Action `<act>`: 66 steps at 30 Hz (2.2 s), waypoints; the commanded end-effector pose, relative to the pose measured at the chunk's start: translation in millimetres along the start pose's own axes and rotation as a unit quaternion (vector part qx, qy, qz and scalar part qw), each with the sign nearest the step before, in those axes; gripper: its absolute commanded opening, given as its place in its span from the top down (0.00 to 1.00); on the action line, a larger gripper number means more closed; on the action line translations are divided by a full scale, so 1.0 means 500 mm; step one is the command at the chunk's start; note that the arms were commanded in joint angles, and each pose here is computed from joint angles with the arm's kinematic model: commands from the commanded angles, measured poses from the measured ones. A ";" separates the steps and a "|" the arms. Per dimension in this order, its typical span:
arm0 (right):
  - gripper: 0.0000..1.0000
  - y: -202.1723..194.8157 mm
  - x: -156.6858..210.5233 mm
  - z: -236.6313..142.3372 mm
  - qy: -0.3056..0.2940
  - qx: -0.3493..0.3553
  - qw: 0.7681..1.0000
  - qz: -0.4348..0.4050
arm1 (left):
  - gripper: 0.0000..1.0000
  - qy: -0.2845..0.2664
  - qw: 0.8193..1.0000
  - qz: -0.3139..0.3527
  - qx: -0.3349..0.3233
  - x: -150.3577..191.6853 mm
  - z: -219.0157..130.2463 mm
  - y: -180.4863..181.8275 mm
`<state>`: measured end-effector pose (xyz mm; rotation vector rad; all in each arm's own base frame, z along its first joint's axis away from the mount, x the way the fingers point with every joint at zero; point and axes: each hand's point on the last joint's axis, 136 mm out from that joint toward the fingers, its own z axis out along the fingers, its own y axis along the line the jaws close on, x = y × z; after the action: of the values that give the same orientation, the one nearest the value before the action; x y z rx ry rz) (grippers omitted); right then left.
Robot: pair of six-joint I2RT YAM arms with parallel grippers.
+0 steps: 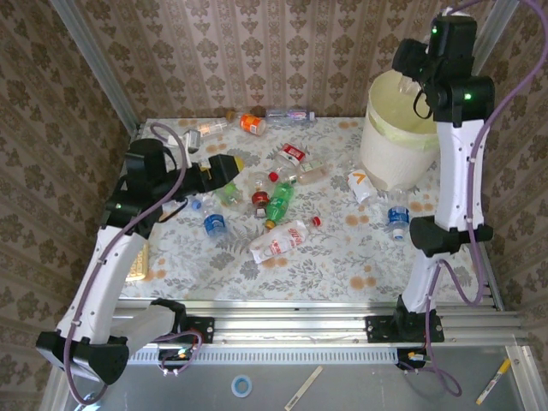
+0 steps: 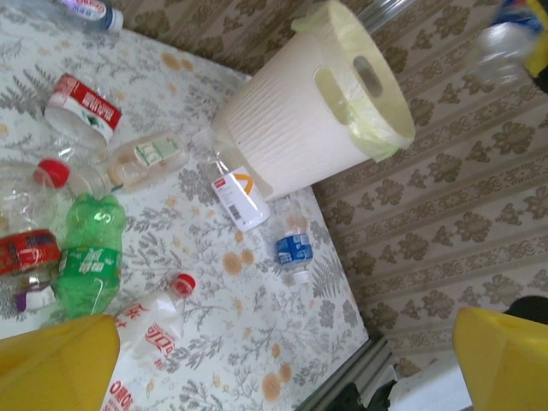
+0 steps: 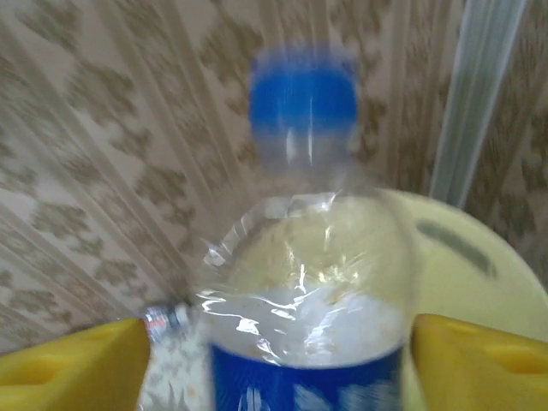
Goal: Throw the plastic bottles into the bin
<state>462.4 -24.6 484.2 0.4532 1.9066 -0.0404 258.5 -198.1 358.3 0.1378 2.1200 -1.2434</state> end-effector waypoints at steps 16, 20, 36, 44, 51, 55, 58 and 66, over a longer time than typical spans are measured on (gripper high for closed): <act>0.00 0.069 0.113 -0.189 0.118 -0.154 0.981 0.027 | 0.00 0.126 0.985 0.051 -0.103 0.139 0.050 0.112; 0.00 0.106 0.181 -0.233 0.153 -0.193 0.969 0.009 | 0.00 0.190 0.970 0.105 -0.108 0.186 0.091 0.110; 0.00 0.090 0.577 -0.352 0.321 -0.230 0.917 0.048 | 0.05 0.428 0.864 0.210 -0.164 0.381 0.185 0.220; 0.00 0.055 0.642 -0.374 0.338 -0.219 0.913 0.062 | 0.07 0.496 0.811 0.251 -0.184 0.429 0.203 0.293; 0.00 0.065 0.649 -0.372 0.340 -0.221 0.912 0.056 | 0.08 0.531 0.782 0.271 -0.181 0.454 0.227 0.335; 0.00 0.069 0.657 -0.371 0.346 -0.221 0.910 0.049 | 0.08 0.543 0.770 0.282 -0.181 0.462 0.240 0.355; 0.00 0.070 0.661 -0.372 0.348 -0.222 0.910 0.047 | 0.08 0.549 0.766 0.283 -0.178 0.468 0.249 0.364; 0.00 0.064 0.665 -0.367 0.348 -0.213 0.912 0.040 | 0.11 0.564 0.762 0.277 -0.159 0.515 0.265 0.362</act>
<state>205.5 149.0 263.3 0.2330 2.4954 0.6943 208.3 -260.1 36.9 1.4960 2.8528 -0.3375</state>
